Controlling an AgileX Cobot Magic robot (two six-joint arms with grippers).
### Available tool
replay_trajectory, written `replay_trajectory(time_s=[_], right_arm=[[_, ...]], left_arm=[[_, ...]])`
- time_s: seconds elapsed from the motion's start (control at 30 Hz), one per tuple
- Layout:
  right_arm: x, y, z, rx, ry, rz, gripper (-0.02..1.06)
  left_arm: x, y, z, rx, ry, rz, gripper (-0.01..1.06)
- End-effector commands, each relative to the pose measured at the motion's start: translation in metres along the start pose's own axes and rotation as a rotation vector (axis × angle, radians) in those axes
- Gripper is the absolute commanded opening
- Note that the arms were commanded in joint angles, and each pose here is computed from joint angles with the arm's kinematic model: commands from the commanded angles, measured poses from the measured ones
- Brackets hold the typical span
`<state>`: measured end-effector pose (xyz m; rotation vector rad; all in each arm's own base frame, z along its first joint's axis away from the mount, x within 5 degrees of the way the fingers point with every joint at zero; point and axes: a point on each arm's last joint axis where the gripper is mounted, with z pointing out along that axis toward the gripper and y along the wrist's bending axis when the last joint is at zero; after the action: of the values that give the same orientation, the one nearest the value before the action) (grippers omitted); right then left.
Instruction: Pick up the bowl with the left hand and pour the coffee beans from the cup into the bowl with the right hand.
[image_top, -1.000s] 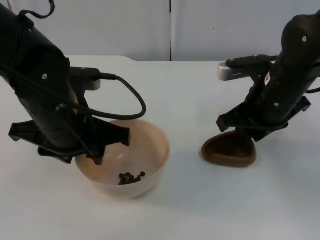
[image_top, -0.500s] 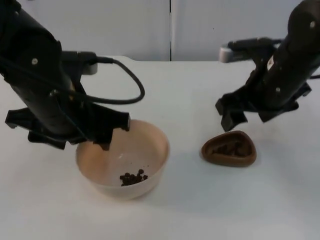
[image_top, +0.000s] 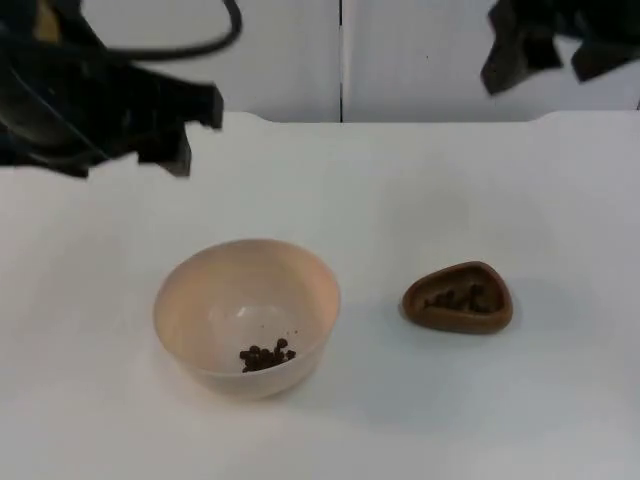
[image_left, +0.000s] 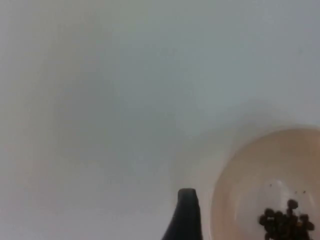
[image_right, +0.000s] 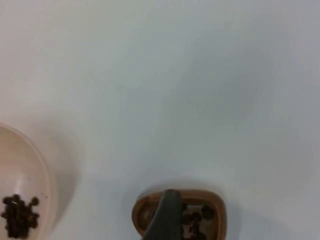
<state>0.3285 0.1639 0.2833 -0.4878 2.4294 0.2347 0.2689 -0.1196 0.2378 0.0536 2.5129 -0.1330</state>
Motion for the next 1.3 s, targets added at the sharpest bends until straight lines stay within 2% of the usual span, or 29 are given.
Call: replay_trajectory(time_s=[0.0,0.33,0.73,0.87,1.0,1.27], right_arm=[[-0.006,0.001,-0.041,-0.006,-0.075,-0.002,0.74],[-0.001,0.001,-0.12,-0.012,-0.168,-0.014,0.74],[0.023,0.0,-0.192,-0.019,-0.271,-0.025,0.74],[0.048,-0.002,-0.21,-0.021,-0.33,-0.027,0.74],[0.071,-0.004,-0.216,-0.012,-0.339,-0.035,0.74],[0.124,-0.008,-0.226,-0.013,-0.367,-0.038,0.74]], left_arm=[[-0.007,0.003,-0.035,0.031,-0.089,0.0,0.68],[-0.008,0.019,-0.112,0.08,-0.277,-0.004,0.68],[0.015,0.043,-0.179,0.08,-0.389,0.002,0.68],[0.027,0.053,-0.205,0.1,-0.459,0.006,0.68],[0.039,0.059,-0.215,0.107,-0.489,0.033,0.68],[0.077,0.074,-0.21,0.094,-0.469,0.03,0.68]])
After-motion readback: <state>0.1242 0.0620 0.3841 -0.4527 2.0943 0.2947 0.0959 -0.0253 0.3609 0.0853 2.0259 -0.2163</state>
